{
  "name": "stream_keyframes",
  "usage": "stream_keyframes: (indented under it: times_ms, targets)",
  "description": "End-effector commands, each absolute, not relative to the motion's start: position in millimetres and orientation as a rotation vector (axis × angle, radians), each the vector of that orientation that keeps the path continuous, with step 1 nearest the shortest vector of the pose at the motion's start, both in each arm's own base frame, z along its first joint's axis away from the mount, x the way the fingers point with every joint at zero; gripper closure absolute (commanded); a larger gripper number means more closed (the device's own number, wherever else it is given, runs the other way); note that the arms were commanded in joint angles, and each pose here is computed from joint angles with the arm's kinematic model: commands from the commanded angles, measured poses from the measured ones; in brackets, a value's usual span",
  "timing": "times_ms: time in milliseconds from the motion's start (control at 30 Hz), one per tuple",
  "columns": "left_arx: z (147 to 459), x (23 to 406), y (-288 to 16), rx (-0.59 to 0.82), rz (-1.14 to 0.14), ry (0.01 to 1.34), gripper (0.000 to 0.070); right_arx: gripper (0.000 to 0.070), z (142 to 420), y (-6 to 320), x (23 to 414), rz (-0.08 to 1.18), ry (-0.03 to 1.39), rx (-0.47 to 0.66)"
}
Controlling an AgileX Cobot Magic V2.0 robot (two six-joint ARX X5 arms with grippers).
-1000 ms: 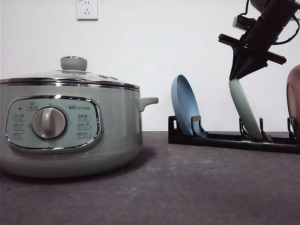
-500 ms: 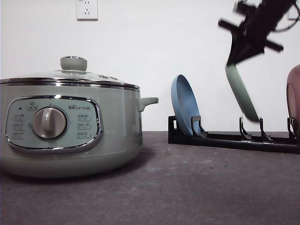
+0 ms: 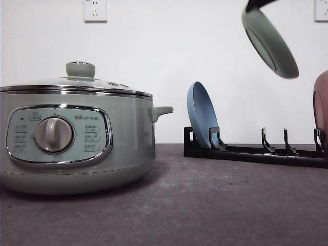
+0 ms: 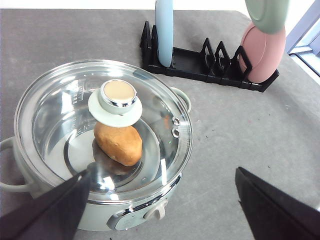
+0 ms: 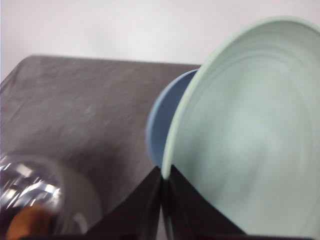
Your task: Transfer potato from steamer to green plate
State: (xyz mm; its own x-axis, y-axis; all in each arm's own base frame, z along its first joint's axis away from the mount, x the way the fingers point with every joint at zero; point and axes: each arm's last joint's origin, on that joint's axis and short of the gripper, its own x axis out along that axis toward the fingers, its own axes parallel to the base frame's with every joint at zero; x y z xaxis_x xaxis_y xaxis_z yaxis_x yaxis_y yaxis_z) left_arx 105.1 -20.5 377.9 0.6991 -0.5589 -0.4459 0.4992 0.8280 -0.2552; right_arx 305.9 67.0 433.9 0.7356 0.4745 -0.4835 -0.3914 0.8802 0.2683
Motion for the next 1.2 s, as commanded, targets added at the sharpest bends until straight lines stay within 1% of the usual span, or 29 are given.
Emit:
stream_keyframes:
  times_ms: [0, 167, 300, 467, 600, 767, 967, 1167]
  targets:
    - [386, 105, -21, -0.094, -0.603, 0.496, 0.0105, 0.0692, 446, 71, 293, 0.509, 0.534, 0.081]
    - [386, 105, -21, -0.095, -0.603, 0.496, 0.0105, 0.0693, 452, 83, 261, 0.53, 0.59, -0.02]
    - [386, 105, -21, -0.095, -0.603, 0.496, 0.0105, 0.0693, 451, 93, 237, 0.552, 0.664, -0.116]
    - [386, 105, -21, -0.095, -0.603, 0.496, 0.0105, 0.0693, 443, 110, 211, 0.567, 0.78, -0.258]
    - [386, 105, -21, -0.095, -0.603, 0.496, 0.0105, 0.0694, 432, 127, 198, 0.585, 0.837, -0.352]
    - [386, 104, -21, -0.095, -0.603, 0.496, 0.0105, 0.0694, 402, 155, 183, 0.652, 0.926, -0.457]
    - [386, 105, -21, -0.095, -0.603, 0.496, 0.0105, 0.0694, 350, 185, 164, 0.682, 1.028, -0.583]
    - [386, 105, -21, -0.095, -0.603, 0.496, 0.0105, 0.0694, 301, 208, 143, 0.703, 1.051, -0.66]
